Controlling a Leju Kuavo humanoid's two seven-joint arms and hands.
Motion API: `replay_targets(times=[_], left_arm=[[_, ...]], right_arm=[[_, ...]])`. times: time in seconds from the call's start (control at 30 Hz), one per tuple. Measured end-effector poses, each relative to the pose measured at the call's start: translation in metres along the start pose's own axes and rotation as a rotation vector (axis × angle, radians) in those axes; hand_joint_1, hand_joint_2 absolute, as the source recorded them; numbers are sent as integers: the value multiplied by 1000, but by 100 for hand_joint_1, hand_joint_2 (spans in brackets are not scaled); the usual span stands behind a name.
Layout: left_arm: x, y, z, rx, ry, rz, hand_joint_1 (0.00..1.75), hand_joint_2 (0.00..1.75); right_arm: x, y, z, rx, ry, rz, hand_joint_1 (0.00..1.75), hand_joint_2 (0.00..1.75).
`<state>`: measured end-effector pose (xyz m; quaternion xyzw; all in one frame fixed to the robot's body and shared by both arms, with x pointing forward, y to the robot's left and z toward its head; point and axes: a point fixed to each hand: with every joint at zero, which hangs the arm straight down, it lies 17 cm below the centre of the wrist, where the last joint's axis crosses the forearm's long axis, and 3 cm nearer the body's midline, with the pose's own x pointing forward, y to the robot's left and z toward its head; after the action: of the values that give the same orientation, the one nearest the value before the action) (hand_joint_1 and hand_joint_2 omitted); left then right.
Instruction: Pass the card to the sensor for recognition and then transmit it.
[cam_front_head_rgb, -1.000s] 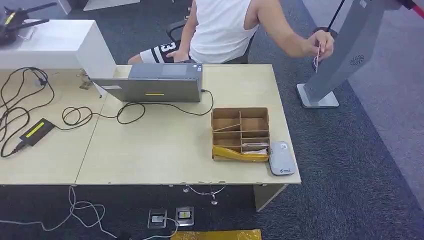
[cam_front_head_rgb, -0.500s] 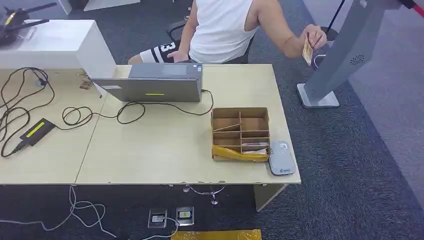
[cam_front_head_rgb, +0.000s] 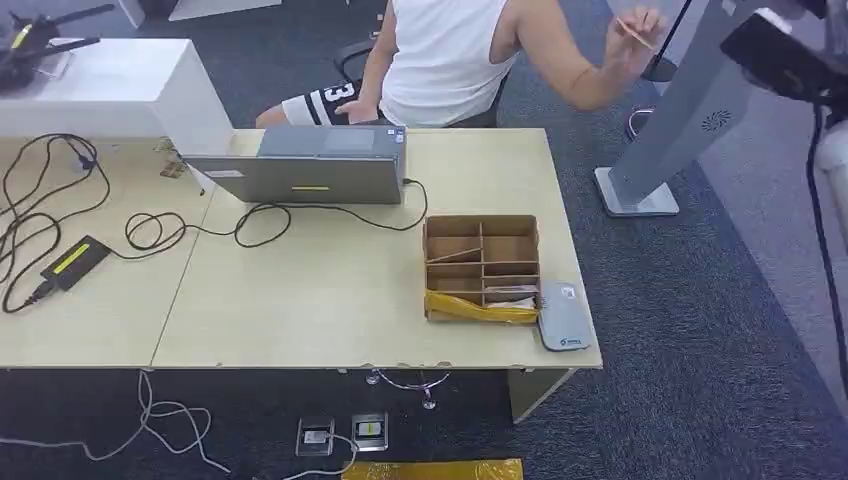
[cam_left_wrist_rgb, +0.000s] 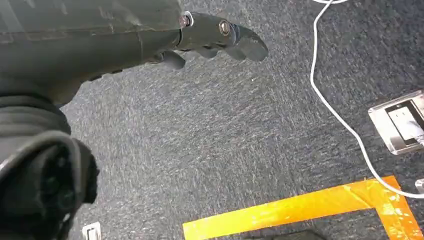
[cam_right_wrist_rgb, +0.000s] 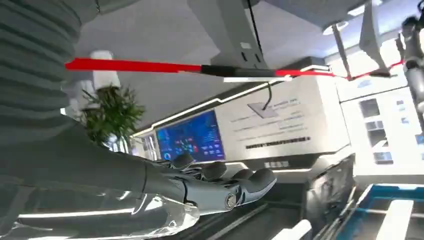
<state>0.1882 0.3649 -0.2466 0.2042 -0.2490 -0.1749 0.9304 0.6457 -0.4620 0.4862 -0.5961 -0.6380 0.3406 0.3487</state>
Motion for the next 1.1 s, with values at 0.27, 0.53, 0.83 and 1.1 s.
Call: replay_targets(times=[0.27,0.53,0.83,1.1], left_arm=[[-6,4,-1,6,22,6,0,0],[-8,5,-1,7,29,8,0,0],[-8,5,-1,6,30,8,0,0],[-9,5,-1,5,30,8,0,0]], right_arm=[[84,39,-5,78,-135,58,0,175],[124,62,1,115,-186,26,0,175],[128,69,4,130,-196,23,0,175],[128,73,6,145,-196,21,175,175]])
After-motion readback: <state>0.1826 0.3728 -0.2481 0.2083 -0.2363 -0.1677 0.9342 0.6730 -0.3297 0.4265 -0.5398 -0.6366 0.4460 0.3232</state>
